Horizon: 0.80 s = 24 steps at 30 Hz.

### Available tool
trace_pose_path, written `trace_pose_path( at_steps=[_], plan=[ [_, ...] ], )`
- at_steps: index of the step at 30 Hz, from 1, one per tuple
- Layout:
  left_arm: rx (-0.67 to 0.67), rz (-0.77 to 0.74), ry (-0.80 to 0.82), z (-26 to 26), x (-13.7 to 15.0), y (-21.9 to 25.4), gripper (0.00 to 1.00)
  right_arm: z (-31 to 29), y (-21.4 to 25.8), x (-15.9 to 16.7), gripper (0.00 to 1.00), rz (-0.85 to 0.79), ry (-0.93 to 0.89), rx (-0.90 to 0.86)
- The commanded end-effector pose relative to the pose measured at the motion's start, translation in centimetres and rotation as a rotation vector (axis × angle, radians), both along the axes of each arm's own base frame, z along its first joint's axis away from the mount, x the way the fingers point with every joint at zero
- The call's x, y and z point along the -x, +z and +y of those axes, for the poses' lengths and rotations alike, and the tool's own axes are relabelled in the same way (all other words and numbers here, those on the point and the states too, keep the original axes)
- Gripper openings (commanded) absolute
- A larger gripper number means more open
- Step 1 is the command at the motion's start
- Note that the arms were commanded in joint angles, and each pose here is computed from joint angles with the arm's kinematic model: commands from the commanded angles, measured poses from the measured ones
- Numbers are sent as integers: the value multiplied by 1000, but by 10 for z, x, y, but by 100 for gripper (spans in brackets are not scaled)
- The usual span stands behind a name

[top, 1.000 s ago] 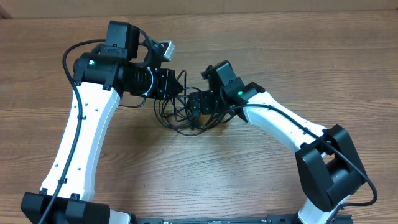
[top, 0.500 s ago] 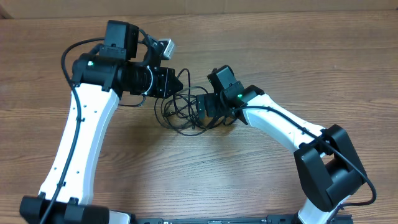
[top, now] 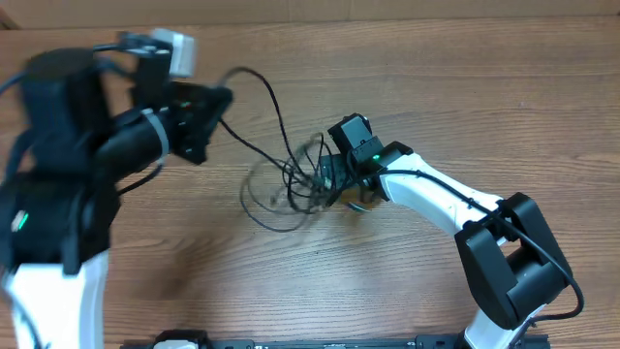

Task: Untangle cables
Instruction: 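Pull the left gripper with the cable far left, stretching it out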

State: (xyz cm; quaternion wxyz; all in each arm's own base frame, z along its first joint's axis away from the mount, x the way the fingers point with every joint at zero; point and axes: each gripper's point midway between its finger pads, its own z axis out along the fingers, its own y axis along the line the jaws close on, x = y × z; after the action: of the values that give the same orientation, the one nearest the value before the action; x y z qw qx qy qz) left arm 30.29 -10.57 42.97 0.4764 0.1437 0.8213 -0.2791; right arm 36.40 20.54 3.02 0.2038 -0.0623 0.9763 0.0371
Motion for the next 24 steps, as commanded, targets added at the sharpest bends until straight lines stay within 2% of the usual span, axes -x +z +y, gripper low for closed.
trace_pose_path(
  at_steps=[1,5,8,10,17,24],
  plan=[
    [-5,-166,26,11,22,43,4,-20,-4,-6,100,-7,-48,37],
    [-36,-286,184,37,29,71,4,-35,-5,-11,100,-3,-86,39],
    [-37,-309,289,52,34,79,5,-48,-7,-14,100,7,-118,43],
    [-45,-300,306,55,35,77,5,-56,-7,-16,100,15,-137,47],
    [-59,-160,304,56,25,44,4,-60,-10,-13,100,45,-145,28],
    [-105,88,333,64,4,-16,5,-61,-11,-10,100,59,-152,32]
  ],
)
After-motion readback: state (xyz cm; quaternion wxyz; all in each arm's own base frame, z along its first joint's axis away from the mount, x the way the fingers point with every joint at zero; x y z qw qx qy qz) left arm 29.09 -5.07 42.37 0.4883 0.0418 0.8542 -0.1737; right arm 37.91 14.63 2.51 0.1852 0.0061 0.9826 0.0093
